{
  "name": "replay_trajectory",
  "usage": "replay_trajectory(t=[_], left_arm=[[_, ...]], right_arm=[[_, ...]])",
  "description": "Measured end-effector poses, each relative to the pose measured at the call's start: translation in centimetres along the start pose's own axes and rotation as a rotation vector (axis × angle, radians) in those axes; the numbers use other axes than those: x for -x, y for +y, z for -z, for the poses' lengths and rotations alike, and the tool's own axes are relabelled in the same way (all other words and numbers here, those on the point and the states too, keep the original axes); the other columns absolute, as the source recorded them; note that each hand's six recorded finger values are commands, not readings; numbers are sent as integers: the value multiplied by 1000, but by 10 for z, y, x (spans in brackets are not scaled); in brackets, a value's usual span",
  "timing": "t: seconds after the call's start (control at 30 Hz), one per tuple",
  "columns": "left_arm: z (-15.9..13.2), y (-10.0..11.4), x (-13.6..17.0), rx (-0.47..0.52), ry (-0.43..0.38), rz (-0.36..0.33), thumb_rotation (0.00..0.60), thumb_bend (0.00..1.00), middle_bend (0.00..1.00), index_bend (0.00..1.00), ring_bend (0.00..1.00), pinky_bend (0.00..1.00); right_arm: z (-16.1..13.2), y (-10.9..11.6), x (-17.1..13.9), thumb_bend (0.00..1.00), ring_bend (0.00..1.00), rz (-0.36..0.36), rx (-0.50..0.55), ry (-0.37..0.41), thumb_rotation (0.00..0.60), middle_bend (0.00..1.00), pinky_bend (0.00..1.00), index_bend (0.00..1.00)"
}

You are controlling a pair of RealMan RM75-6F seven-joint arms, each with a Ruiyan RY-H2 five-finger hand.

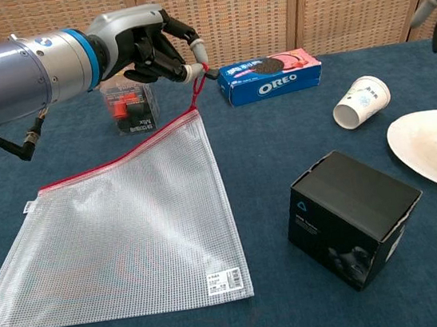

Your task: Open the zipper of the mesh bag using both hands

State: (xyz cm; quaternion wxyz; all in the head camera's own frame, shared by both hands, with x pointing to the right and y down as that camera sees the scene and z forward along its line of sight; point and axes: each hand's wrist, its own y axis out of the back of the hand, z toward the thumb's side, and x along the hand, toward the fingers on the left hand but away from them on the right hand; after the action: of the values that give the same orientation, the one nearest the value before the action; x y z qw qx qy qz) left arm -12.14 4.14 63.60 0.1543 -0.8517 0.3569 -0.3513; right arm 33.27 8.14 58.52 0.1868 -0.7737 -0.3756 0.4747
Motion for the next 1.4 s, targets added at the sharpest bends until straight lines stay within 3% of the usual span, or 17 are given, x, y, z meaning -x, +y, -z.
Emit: replay_trajectory(t=[0.1,0.2,0.43,0.63,0.8,1.4], left_arm=[[-7,7,0,21,-14,-13,600,683,979,661,984,1000],[-10,12,1,37,-23,-22,600,684,979,661,985,1000],[-11,20,1,123,-33,-29,600,683,979,661,985,1000],[-6,20,0,146,-35,-13,600,684,979,661,985,1000],[-6,17,-1,154,-42,-7,600,684,979,661,985,1000],[-11,4,-5,208,-66,2,600,685,979,664,985,1000]], right_arm=[[-18,-11,22,0,838,-63,88,1,600,769,773,311],[-33,-23,40,0,873,-114,175,-5,600,789,849,311],[-71,-63,73,0,897,-249,367,-37,600,803,888,312],[-103,-95,97,8,904,-315,471,-69,600,810,895,354],[-124,-111,110,45,909,-333,532,-85,600,819,896,441],[-155,-130,129,260,923,-266,603,-123,600,839,910,487]])
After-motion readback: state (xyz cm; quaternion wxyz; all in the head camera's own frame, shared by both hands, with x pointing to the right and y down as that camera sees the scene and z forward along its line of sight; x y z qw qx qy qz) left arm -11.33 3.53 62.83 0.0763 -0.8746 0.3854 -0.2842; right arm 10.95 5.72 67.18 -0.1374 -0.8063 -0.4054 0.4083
